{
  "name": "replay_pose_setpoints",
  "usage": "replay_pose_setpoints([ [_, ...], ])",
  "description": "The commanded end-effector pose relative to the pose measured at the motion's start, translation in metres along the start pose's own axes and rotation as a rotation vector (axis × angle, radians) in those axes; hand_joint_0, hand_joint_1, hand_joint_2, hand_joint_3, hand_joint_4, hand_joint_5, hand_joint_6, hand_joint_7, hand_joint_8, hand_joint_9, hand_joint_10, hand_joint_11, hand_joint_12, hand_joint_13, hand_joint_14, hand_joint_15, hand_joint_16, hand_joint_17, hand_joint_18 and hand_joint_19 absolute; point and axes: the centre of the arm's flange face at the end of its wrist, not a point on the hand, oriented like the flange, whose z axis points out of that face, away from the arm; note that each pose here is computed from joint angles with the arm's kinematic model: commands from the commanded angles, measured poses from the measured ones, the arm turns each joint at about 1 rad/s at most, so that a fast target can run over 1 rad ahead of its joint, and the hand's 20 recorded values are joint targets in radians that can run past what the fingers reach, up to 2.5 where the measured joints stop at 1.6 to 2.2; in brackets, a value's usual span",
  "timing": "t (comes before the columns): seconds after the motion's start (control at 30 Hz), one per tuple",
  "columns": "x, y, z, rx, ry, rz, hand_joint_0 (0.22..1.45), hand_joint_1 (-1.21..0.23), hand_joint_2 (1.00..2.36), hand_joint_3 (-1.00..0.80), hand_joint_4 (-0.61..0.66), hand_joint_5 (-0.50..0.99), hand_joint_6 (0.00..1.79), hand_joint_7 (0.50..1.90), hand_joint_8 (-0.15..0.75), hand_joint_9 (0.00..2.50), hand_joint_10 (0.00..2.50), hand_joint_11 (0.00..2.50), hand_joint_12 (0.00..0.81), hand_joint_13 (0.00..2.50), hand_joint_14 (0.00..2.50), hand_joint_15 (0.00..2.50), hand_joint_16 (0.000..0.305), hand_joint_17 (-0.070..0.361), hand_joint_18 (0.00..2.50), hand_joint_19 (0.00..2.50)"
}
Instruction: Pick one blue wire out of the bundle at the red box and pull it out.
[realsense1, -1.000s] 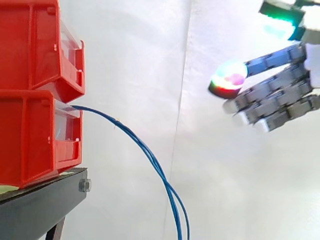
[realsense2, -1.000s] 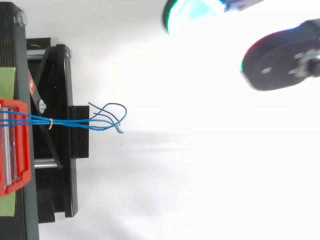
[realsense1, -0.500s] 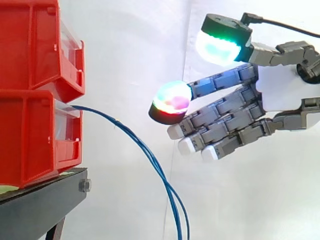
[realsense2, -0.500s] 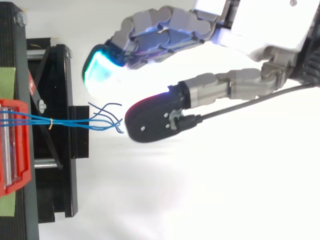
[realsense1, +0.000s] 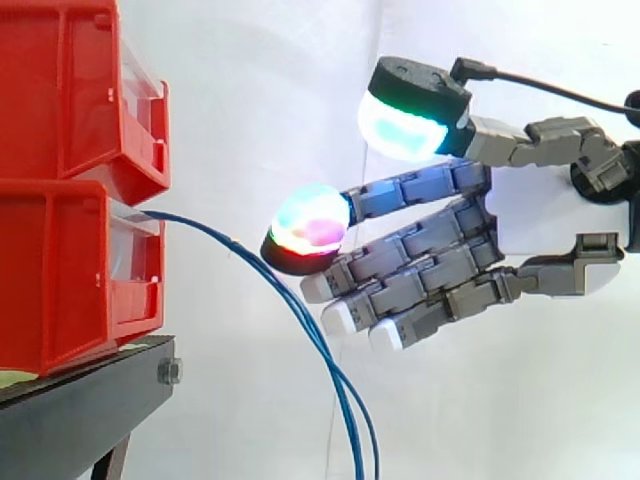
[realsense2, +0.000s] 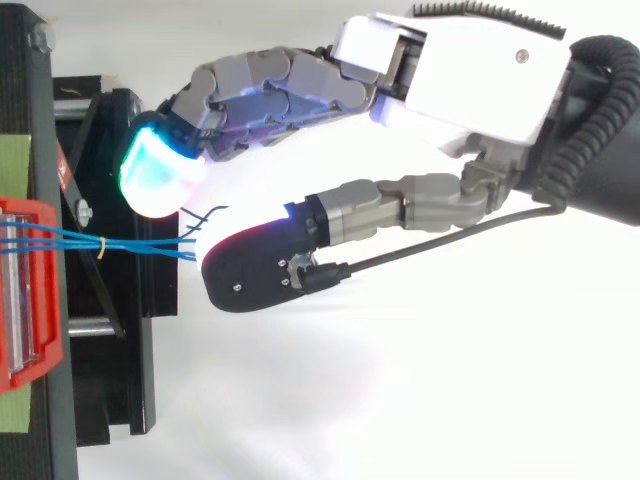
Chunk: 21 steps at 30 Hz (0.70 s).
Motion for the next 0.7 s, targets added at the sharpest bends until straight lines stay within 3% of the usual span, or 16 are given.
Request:
replay_pose_setpoints([
  [0.0,0.003,-0.009,0.000,0.018,0.005,0.005,0.55,-0.51,1.00,-0.47,0.40,-0.16,0.50,0.80,0.347,0.65,0.00,0.22,0.399,0.59,0.01,0.27,0.048,0.107,0.54,0.42],
  [0.13,0.003,-0.010,-0.001,0.027,-0.003,-0.002,0.56,-0.51,1.00,-0.48,0.40,-0.16,0.50,0.80,0.347,0.65,0.00,0.23,0.400,0.59,0.01,0.27,0.048,0.107,0.54,0.43],
  [0.27,0.010,-0.023,0.001,0.048,-0.015,-0.012,0.56,-0.51,1.00,-0.47,0.40,-0.16,0.50,0.80,0.349,0.65,0.00,0.23,0.399,0.59,0.01,0.27,0.048,0.107,0.55,0.43],
  [0.4,0.017,-0.028,0.003,0.040,-0.023,-0.007,0.56,-0.51,1.00,-0.47,0.40,-0.16,0.50,0.80,0.349,0.66,0.00,0.23,0.399,0.59,0.01,0.27,0.048,0.107,0.55,0.43],
  [0.47,0.019,-0.026,0.004,0.026,-0.034,-0.005,0.56,-0.51,1.00,-0.47,0.40,-0.16,0.50,0.80,0.350,0.66,0.00,0.23,0.400,0.59,0.01,0.27,0.048,0.107,0.55,0.43],
  [0.67,0.024,-0.025,0.001,0.041,-0.053,-0.033,0.56,-0.50,1.00,-0.47,0.40,-0.16,0.50,0.80,0.349,0.66,0.00,0.23,0.402,0.60,0.01,0.28,0.048,0.107,0.55,0.43],
])
